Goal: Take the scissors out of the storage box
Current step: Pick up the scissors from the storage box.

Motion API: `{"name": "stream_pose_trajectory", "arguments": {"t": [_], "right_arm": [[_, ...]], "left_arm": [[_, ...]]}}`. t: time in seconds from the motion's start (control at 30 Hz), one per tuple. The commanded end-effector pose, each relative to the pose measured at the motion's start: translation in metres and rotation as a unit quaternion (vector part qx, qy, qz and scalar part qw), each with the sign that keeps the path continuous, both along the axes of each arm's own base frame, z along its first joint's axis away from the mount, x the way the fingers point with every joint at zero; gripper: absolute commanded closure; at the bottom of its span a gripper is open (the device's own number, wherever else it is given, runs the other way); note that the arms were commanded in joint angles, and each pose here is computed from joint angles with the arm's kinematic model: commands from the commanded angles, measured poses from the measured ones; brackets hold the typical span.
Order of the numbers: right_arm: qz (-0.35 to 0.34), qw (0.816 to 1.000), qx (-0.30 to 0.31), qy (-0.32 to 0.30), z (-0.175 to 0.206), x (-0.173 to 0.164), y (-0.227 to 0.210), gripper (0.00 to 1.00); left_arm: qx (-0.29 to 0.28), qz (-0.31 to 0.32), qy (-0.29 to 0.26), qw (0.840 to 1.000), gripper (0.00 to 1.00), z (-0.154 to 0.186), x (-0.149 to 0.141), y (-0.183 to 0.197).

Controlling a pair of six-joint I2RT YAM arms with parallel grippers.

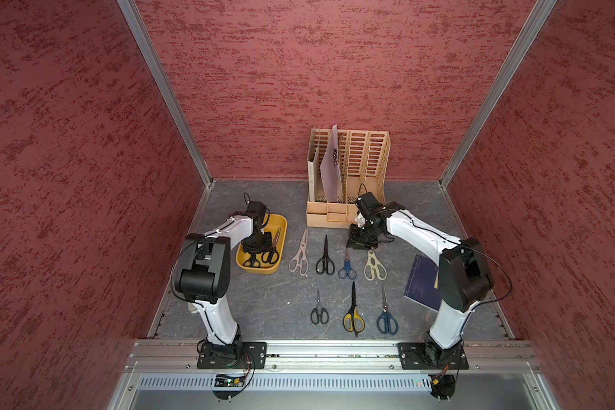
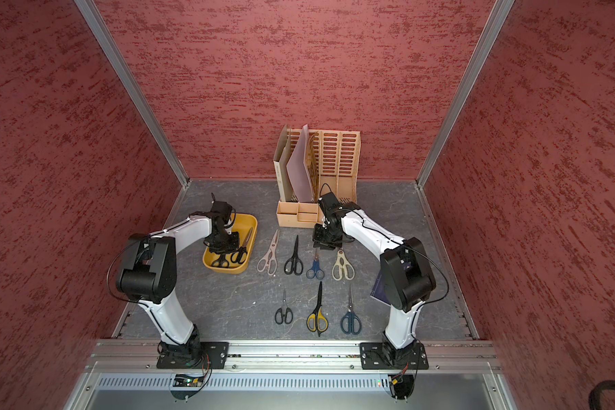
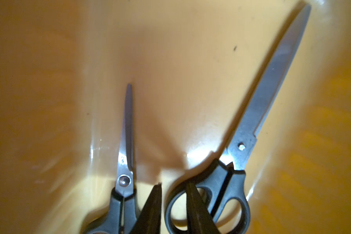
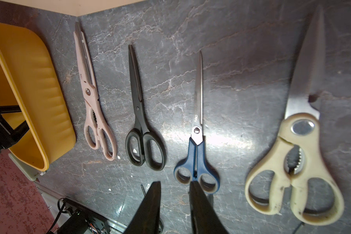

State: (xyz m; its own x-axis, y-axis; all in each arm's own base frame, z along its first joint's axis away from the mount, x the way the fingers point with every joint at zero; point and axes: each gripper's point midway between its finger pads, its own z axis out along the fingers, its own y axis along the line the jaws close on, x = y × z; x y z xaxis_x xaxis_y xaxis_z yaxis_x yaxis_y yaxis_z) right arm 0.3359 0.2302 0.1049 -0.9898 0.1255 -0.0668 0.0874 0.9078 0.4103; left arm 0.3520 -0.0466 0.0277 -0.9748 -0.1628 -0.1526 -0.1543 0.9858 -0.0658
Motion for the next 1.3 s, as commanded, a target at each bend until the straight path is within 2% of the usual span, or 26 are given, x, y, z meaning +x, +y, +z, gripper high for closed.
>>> {"name": "stream_pose_trajectory", "arguments": {"t": [0.0, 0.3, 0.53, 0.73, 0.8, 0.87, 1.03, 1.27], "right_arm": [[-0.004, 1.000, -0.014, 0.002, -0.005, -0.001, -0.004, 0.71], [-0.001, 1.000, -0.013, 0.002, -0.004, 0.000, -0.002, 0.71], [-0.001, 1.000, -0.016, 0.003, -0.005, -0.002, -0.004, 0.71], [0.002, 1.000, -0.026, -0.002, -0.001, -0.006, -0.010, 0.71], [0.003, 1.000, -0.027, -0.004, 0.001, -0.007, -0.011, 0.71], [0.005, 1.000, -0.027, -0.007, 0.003, -0.007, -0.011, 0.71], [0.012, 1.000, -0.020, -0.019, 0.009, 0.000, -0.007, 0.71], [0.032, 0.999, -0.001, -0.043, 0.023, 0.015, 0.006, 0.71]], "left_arm": [[-0.008, 0.007, 0.005, 1.000, 0.73, 0.002, -0.010, -0.004], [-0.012, -0.001, -0.007, 1.000, 0.73, 0.013, -0.012, -0.011], [0.000, -0.006, 0.024, 1.000, 0.75, -0.013, -0.018, -0.008], [0.006, -0.005, 0.026, 1.000, 0.76, -0.017, -0.018, -0.005], [0.006, -0.005, 0.023, 1.000, 0.78, -0.015, -0.017, -0.005], [0.007, -0.005, 0.019, 1.000, 0.84, -0.012, -0.017, -0.005], [0.003, 0.000, 0.001, 1.000, 0.97, 0.011, -0.016, -0.005], [-0.012, 0.002, -0.057, 0.998, 1.00, 0.074, -0.018, -0.014]]}}
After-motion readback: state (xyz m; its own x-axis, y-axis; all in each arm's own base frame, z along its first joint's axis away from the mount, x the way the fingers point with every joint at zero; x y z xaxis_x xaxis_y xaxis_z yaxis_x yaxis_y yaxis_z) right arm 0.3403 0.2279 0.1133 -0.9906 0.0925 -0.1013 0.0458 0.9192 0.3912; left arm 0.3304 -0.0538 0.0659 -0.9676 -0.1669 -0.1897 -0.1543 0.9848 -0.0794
